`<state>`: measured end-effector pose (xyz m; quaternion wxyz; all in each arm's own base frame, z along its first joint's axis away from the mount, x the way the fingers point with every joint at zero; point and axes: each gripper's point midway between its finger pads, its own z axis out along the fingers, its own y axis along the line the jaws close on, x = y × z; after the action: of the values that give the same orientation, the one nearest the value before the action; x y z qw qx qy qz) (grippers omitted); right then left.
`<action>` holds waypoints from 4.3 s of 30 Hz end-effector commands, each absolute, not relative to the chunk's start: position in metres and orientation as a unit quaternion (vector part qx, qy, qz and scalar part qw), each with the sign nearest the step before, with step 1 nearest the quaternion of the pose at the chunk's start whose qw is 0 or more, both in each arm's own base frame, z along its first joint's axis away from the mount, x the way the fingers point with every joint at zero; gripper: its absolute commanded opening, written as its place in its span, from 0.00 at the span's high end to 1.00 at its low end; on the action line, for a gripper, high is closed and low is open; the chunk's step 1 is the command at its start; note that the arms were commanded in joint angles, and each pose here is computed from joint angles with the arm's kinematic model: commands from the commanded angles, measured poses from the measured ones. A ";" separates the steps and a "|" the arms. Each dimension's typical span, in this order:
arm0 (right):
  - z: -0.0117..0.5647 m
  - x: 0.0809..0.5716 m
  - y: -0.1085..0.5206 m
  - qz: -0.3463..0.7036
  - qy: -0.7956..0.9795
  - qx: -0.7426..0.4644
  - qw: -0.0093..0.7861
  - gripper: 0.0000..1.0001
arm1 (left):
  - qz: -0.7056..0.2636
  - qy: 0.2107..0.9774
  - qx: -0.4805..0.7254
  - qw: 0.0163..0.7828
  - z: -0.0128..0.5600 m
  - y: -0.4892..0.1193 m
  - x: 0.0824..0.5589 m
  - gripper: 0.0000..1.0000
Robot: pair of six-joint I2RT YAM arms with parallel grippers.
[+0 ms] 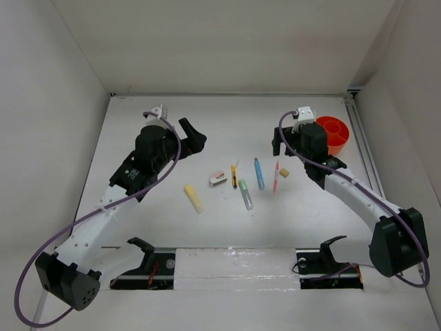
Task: Sort the stationery into containers
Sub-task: Place the pen in the storage box, then pick up the pen from the center of the board, then close the pen cap on the pen.
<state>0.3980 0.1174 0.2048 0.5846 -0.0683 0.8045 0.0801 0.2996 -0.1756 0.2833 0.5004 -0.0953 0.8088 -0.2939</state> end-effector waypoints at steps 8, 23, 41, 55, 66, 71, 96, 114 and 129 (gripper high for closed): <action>0.128 0.304 0.095 -0.004 0.897 0.028 0.441 0.10 | -0.276 0.813 -0.128 0.495 0.295 -0.174 0.316 0.00; 0.072 0.327 0.133 0.043 0.922 -0.016 0.384 0.35 | -0.256 0.824 -0.125 0.490 0.290 -0.172 0.319 0.00; 0.047 0.342 0.155 0.041 0.934 -0.021 0.355 0.44 | -0.251 0.825 -0.117 0.492 0.289 -0.171 0.319 0.00; 0.016 0.334 0.151 0.046 0.955 -0.008 0.294 0.66 | -0.242 0.825 -0.118 0.497 0.291 -0.165 0.315 0.00; 0.020 0.344 0.157 0.102 0.943 -0.041 0.315 1.00 | -0.252 0.832 -0.108 0.483 0.281 -0.175 0.319 0.00; 0.075 0.358 0.151 0.094 0.916 -0.042 0.388 1.00 | -0.249 0.855 -0.092 0.445 0.269 -0.198 0.337 0.00; 0.258 0.280 0.072 0.078 0.802 -0.060 0.590 1.00 | -0.071 0.955 0.084 0.274 0.102 -0.317 0.403 0.11; 0.243 0.285 0.081 0.093 0.809 -0.090 0.574 1.00 | -0.027 0.955 0.149 0.254 0.064 -0.333 0.391 0.41; 0.242 0.282 0.077 0.088 0.806 -0.090 0.578 1.00 | -0.016 0.960 0.165 0.224 0.034 -0.334 0.381 0.55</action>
<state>0.2801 0.0768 0.2376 0.5648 -0.0853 0.8161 0.0881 0.3849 -0.3279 0.0327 0.2245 0.1531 0.9623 -0.0147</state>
